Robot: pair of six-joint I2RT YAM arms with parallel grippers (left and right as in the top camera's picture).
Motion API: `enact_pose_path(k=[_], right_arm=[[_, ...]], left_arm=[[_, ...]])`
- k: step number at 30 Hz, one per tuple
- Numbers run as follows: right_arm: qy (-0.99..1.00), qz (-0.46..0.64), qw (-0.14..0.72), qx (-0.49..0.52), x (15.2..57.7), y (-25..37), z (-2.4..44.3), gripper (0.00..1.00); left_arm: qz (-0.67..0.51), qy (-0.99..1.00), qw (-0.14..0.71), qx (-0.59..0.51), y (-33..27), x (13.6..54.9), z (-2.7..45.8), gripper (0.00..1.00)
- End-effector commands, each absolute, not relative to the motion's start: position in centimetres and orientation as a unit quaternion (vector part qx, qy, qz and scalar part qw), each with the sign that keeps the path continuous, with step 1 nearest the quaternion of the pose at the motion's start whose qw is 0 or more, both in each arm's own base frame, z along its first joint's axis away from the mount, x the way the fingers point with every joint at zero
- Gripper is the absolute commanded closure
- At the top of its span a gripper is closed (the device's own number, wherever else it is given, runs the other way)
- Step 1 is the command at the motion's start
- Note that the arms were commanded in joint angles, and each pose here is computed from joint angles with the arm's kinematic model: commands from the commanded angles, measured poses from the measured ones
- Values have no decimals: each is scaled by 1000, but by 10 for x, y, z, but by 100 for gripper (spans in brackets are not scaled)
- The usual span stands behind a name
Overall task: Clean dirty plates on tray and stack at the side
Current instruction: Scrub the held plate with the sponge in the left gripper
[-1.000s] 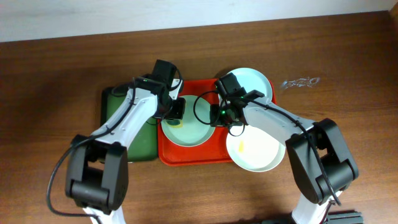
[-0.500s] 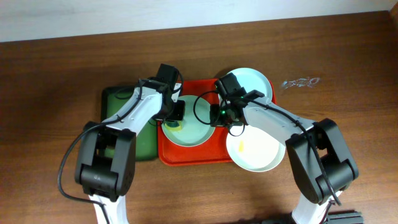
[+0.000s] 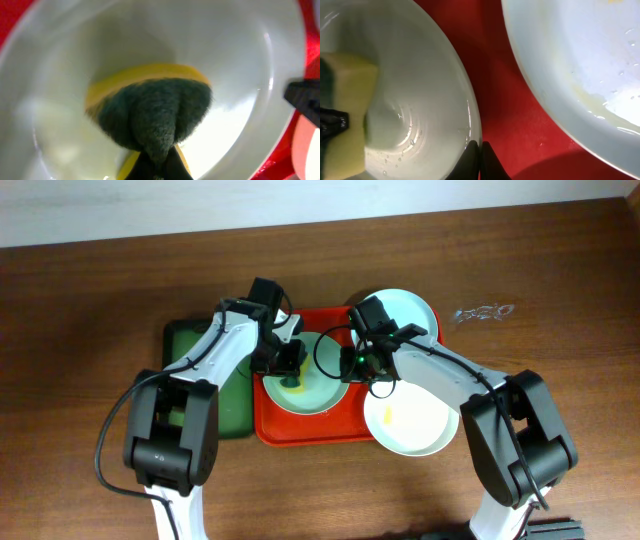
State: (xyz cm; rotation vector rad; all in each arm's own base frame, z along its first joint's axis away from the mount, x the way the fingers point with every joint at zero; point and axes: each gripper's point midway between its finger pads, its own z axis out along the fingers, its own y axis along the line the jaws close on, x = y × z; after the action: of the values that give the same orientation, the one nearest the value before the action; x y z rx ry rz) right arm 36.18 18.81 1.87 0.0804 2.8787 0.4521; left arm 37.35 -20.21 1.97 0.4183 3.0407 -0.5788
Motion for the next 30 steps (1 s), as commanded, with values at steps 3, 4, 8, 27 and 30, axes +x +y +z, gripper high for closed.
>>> enact_pose_path(k=[3, 4, 8, 27, 30], right_arm=[[982, 156, 109, 22, 363, 191, 15, 96], [982, 156, 109, 22, 363, 191, 15, 96], [982, 156, 109, 22, 363, 191, 15, 96], [982, 156, 109, 22, 363, 191, 15, 96], [982, 156, 109, 22, 363, 191, 15, 96]], left_arm=[[-100, 982, 102, 121, -176, 406, 65, 100], [-81, 984, 105, 118, -170, 408, 64, 100], [-66, 987, 93, 112, -167, 402, 39, 100], [-184, 968, 112, 128, -219, 403, 65, 100], [-88, 981, 129, 115, -187, 411, 58, 100]])
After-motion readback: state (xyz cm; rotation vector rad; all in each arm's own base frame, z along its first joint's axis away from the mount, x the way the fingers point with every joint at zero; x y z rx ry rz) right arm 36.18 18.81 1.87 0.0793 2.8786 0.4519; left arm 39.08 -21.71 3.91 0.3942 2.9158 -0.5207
